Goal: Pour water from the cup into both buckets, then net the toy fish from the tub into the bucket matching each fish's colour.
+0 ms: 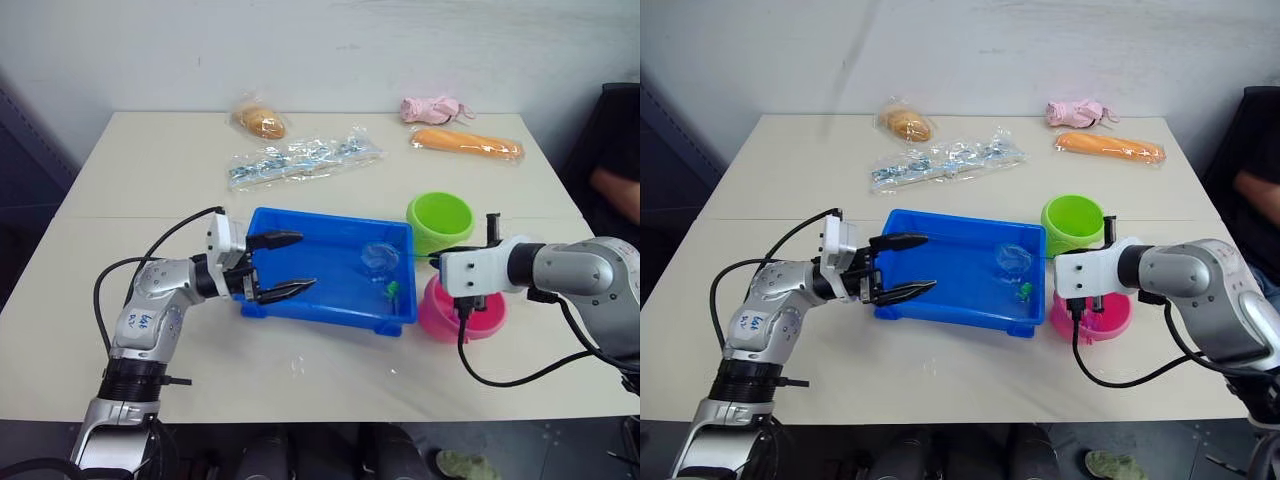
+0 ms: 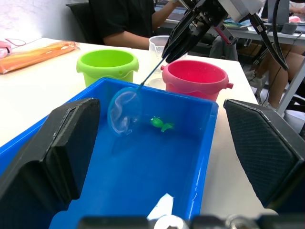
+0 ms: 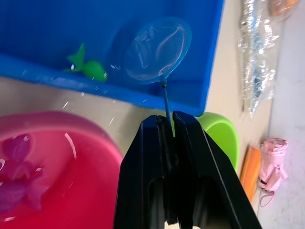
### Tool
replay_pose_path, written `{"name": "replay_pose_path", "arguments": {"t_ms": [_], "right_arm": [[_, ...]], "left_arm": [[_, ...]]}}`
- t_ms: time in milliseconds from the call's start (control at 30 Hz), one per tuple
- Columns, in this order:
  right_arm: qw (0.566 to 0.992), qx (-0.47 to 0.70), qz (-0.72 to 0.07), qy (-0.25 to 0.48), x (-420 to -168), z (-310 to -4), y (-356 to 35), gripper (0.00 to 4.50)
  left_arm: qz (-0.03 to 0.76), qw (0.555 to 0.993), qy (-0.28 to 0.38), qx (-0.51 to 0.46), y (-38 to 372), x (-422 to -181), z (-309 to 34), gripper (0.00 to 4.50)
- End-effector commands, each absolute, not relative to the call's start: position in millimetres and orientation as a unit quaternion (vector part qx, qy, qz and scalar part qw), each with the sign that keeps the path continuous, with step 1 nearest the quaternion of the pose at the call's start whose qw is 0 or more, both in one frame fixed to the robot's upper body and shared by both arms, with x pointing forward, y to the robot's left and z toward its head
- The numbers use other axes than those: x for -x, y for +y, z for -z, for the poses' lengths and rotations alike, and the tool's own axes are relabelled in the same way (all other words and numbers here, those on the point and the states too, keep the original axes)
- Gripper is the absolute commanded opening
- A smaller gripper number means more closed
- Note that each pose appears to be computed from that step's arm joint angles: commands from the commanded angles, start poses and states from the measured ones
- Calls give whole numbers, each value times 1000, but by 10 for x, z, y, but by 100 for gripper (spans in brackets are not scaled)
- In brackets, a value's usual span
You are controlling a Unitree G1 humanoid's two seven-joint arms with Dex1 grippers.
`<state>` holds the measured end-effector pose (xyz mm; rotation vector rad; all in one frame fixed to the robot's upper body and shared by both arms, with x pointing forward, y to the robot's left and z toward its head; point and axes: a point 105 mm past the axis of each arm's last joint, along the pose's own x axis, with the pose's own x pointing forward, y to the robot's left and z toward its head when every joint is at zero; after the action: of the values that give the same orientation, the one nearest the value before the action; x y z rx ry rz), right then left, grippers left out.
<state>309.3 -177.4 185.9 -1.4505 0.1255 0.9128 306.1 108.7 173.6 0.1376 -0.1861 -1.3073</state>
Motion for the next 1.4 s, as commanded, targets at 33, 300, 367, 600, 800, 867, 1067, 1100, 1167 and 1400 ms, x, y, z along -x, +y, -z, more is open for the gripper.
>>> {"name": "replay_pose_path", "arguments": {"t_ms": [33,300,367,600,800,867,1067,1100,1167,1400], "right_arm": [[634,658,-395,89,-3092,-1929,-1784,0],[608,624,-451,194,-2814,-1787,-1737,0],[616,606,-457,211,-2764,-1803,-1737,0],[655,542,-470,238,-2708,-1842,-1715,0],[713,469,-460,247,-2774,-1861,-1738,0],[741,424,-462,240,-2792,-1918,-1687,0],[787,328,-465,241,-2798,-1952,-1655,0],[792,311,-467,242,-2795,-1958,-1653,0],[804,277,-468,242,-2794,-1971,-1650,0],[835,192,-453,245,-2818,-2014,-1731,0]], "left_arm": [[611,783,-93,-66,1067,-3054,-1722,447],[609,785,-99,-57,1038,-3093,-1724,447],[609,785,-98,-62,1060,-3096,-1720,447],[633,760,-113,-93,1127,-3009,-1739,447],[643,752,-110,-93,1193,-2973,-1776,447],[651,746,-100,-94,1219,-2940,-1779,447],[665,736,-75,-98,1294,-2884,-1814,447],[665,737,-74,-100,1305,-2885,-1822,447],[663,738,-73,-101,1322,-2886,-1832,447],[657,743,-73,-102,1337,-2875,-1836,447]]}}
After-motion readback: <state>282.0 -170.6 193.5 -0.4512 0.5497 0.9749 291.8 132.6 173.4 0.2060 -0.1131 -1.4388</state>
